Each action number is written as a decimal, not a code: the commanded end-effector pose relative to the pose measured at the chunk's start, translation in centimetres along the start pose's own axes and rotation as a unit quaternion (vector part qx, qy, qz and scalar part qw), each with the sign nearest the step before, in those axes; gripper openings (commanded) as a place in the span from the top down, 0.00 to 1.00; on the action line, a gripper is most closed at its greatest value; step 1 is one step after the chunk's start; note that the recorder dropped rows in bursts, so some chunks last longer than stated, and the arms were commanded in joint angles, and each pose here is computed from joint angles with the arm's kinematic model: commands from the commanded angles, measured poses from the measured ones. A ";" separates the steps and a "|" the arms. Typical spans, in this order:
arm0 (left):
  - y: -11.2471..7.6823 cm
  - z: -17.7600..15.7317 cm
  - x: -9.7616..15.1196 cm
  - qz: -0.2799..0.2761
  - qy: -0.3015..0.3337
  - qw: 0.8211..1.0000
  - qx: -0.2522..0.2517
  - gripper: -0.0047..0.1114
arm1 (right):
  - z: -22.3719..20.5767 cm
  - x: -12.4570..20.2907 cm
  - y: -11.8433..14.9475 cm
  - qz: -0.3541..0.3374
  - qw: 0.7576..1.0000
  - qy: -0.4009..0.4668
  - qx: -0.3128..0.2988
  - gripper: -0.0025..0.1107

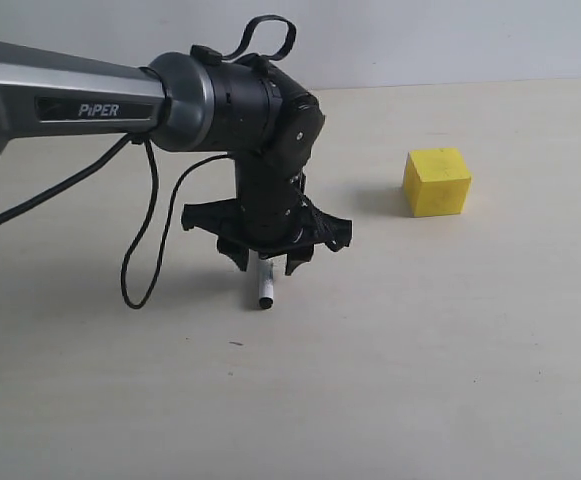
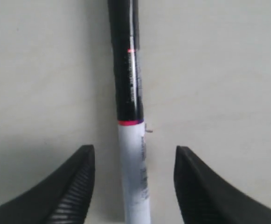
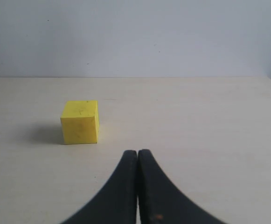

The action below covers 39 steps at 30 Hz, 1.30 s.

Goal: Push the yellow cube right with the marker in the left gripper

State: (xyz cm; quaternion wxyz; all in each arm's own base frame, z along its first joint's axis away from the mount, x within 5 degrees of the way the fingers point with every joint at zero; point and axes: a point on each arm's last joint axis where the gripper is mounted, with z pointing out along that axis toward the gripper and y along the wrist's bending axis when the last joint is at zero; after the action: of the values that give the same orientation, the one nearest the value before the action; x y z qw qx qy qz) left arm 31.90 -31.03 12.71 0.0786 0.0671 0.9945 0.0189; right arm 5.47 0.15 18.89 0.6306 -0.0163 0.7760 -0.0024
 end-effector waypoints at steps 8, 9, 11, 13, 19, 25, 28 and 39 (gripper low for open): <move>0.1 -6.4 -1.2 0.031 -0.095 0.993 0.067 0.96 | 0.0 0.0 0.0 -0.002 1.000 -0.006 -0.001 0.98; 0.2 -6.9 -1.2 0.043 -0.100 0.992 0.068 0.96 | 0.0 0.0 0.0 -0.002 1.000 -0.006 -0.001 0.98; 0.4 -7.6 -1.1 0.062 -0.108 0.990 0.070 0.96 | 0.0 0.0 0.0 -0.002 1.000 -0.006 -0.001 0.98; 0.7 -7.9 -0.8 0.066 -0.114 0.989 0.074 0.96 | 0.0 0.0 0.0 -0.002 1.000 -0.006 -0.001 0.98; 1.8 -8.5 0.8 0.123 -0.180 0.969 0.115 0.96 | 0.0 0.0 0.0 -0.001 1.000 -0.006 -0.002 0.98; 4.7 -8.9 2.7 0.139 -0.237 0.951 0.145 0.96 | 0.0 0.0 0.0 -0.001 1.000 -0.006 -0.002 0.98; 7.2 -9.4 3.3 0.121 -0.275 0.940 0.161 0.96 | 0.0 0.0 0.0 -0.001 1.000 -0.006 -0.002 0.98; 15.4 -11.0 8.1 0.050 -0.396 0.896 0.194 0.96 | 0.0 0.0 0.0 -0.002 1.000 -0.006 -0.001 0.98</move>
State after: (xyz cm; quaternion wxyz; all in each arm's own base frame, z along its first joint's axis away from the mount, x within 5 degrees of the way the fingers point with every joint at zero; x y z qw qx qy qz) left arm 25.30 -16.49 22.49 0.4068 0.1433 0.8845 -0.1778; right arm 5.47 0.15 18.89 0.6306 -0.0163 0.7760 -0.0024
